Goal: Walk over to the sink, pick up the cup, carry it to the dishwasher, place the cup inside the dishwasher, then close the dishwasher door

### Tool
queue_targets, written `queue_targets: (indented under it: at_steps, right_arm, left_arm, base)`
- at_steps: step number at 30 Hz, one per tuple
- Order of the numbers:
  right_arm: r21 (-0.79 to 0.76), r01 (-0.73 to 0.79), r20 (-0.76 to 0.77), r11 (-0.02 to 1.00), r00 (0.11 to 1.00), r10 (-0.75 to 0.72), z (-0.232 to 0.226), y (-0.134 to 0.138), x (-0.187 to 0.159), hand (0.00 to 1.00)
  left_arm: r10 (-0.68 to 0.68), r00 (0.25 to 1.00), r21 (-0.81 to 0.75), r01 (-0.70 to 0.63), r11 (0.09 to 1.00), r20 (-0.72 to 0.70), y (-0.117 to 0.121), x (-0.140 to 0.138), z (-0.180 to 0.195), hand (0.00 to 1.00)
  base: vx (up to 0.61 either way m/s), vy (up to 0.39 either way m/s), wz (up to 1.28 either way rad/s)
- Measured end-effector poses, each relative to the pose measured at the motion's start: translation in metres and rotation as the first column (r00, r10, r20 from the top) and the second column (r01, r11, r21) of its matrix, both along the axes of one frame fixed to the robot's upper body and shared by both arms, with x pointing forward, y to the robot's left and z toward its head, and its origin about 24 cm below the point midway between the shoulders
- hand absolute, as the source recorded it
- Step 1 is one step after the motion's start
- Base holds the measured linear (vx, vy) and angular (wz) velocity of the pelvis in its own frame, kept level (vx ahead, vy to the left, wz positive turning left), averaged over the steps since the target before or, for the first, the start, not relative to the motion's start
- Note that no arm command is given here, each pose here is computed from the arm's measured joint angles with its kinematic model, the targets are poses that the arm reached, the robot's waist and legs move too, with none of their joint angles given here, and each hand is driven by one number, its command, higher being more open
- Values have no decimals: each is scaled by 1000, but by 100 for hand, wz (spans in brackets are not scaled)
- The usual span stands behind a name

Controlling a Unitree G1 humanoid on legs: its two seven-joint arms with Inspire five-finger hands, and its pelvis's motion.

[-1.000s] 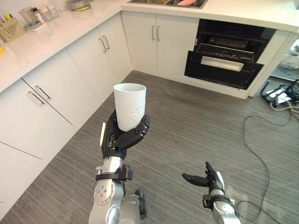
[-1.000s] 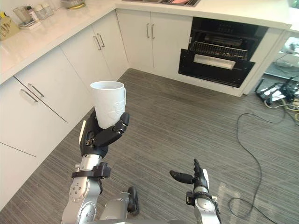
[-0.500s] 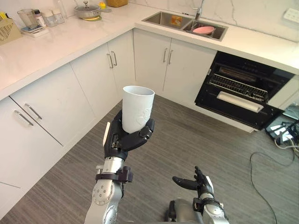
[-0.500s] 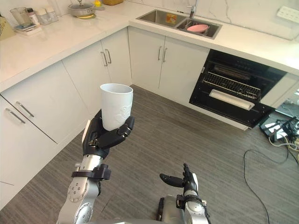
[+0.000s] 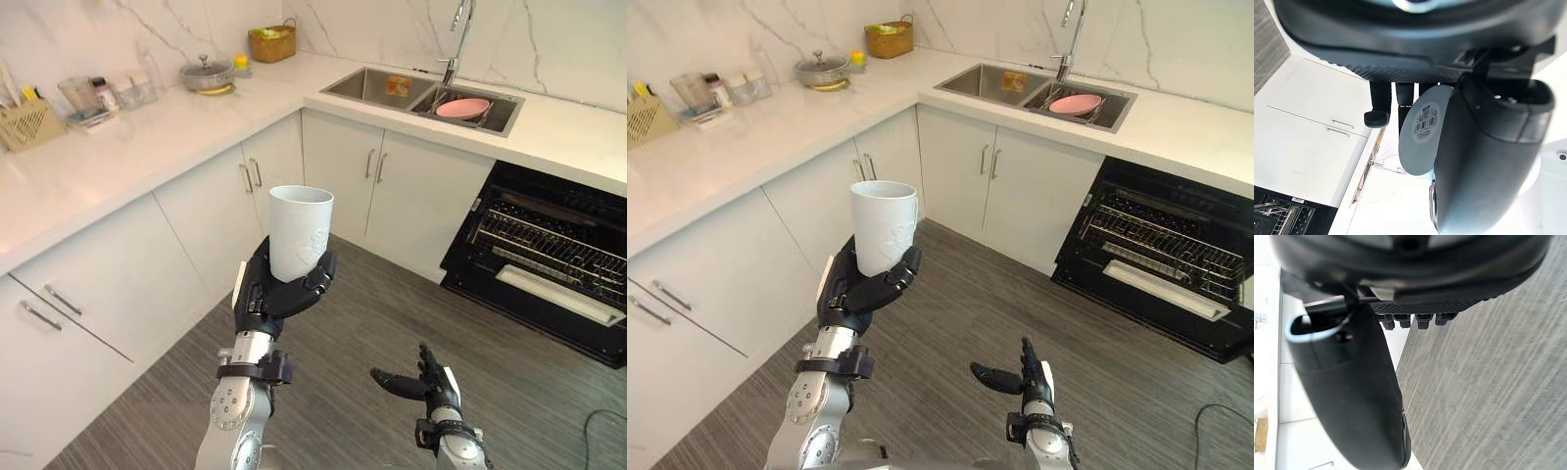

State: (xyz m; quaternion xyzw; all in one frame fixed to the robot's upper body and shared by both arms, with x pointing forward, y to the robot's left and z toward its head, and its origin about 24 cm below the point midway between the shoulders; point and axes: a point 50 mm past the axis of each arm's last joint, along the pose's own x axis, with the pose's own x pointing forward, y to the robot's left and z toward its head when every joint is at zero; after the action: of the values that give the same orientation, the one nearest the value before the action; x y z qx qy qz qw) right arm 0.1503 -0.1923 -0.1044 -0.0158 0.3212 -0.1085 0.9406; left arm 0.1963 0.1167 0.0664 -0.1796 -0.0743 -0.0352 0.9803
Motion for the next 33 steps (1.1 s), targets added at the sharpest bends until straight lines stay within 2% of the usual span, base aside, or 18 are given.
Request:
queue_targets:
  at_steps: [5,11,16,19,25,27,31,33]
  right_arm:
    - [4,11,-106,1000,994,-10,-16,0,-15,100]
    - [51,6,-48,999,999,-3,-9,17,-5,100]
    - [79,-20,-27,997,999,22,-6,29,-1,100]
    - [75,-27,-34,997,999,30,-8,28,0,100]
    - [-2,-28,-94,1000,995,28,-13,1,-11,100]
    - [-6,-10,-66,1000,998,10,-7,1,-19,100]
    - [-23,2,103,1000,995,0,21,2,5,100]
    - [-22,10,116,1000,993,-7,22,2,7,100]
  left_arm:
    - [8,998,28,-7,1000,-57,4,-4,-12,0]
    - [-16,998,73,21,997,-61,6,-4,-12,0]
    - [-71,996,46,68,997,60,-6,-7,13,0]
    - [-83,994,45,80,996,67,-9,-5,13,0]
    - [-95,989,32,99,995,-117,-21,4,-24,0]
    - [-102,988,18,105,994,-116,-24,3,-22,0]
    - [-84,996,-14,84,996,-10,-22,2,0,0]
    - [-73,997,-15,73,997,-3,-20,2,0,0]
  base:
    - [411,282,-77]
    - [385,258,-79]
    - [319,30,-35]
    - [335,-66,-20]
    - [544,-125,-7]
    - [401,-86,4]
    - [231,20,-30]
    - [195,145,-36]
